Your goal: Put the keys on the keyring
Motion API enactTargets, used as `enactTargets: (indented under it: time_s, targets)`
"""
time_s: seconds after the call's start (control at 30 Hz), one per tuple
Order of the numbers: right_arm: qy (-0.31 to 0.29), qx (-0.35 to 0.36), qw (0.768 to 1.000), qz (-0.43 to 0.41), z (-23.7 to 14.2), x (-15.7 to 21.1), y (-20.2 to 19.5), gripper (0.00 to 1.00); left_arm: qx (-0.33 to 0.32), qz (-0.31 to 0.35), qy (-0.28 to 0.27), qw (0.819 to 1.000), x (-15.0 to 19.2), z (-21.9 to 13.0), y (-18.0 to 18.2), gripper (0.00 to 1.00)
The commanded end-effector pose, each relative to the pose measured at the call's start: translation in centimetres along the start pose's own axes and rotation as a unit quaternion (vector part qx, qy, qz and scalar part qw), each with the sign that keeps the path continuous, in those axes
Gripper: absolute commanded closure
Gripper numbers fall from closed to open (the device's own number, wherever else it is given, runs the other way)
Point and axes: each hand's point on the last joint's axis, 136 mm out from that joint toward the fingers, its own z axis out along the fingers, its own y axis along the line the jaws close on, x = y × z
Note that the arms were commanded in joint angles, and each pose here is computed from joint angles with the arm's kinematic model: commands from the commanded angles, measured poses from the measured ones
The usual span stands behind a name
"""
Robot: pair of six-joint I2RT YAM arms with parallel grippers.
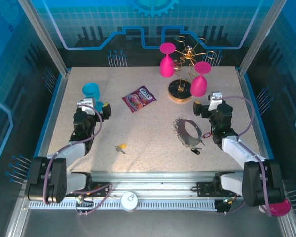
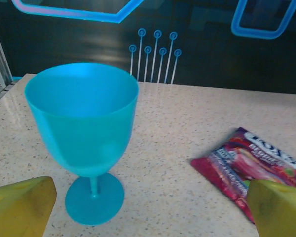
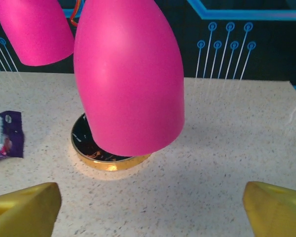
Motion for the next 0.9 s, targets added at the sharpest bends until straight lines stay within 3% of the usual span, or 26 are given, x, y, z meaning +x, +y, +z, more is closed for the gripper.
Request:
enactTargets:
  time_s: [0.0, 0.1, 0.2, 0.33, 0.53, 0.87]
  targets:
    - [0.127, 0.023, 0.990, 0.059, -0.9, 4.9, 0.1, 0.12, 0.025, -0.053, 0.039, 0.998, 1.4, -1.3, -0.8, 0.01]
    - [0.183, 0.013, 0.979, 0.091, -1.6, 5.9, 1.0, 0.19, 0.055, -0.078, 0.057, 0.994, 1.4, -2.2, -2.1, 0.01]
    - [0.221, -0.049, 0.969, 0.096, -2.2, 6.9, 3.5, 0.33, 0.069, -0.123, 0.084, 0.986, 1.9, -2.8, -2.8, 0.01]
    - [0.253, -0.092, 0.960, 0.071, -2.7, 8.1, 6.1, 0.38, 0.108, -0.175, 0.120, 0.971, 3.2, -3.8, -5.0, 0.01]
    - [0.350, -0.107, 0.930, -0.016, -1.6, 10.6, 8.6, 0.54, 0.163, -0.169, 0.165, 0.958, 5.1, -5.9, -10.1, 0.01]
    - [0.454, -0.063, 0.871, -0.178, 2.1, 13.6, 9.1, 0.60, 0.188, -0.192, 0.204, 0.941, 8.0, -8.2, -12.8, 0.01]
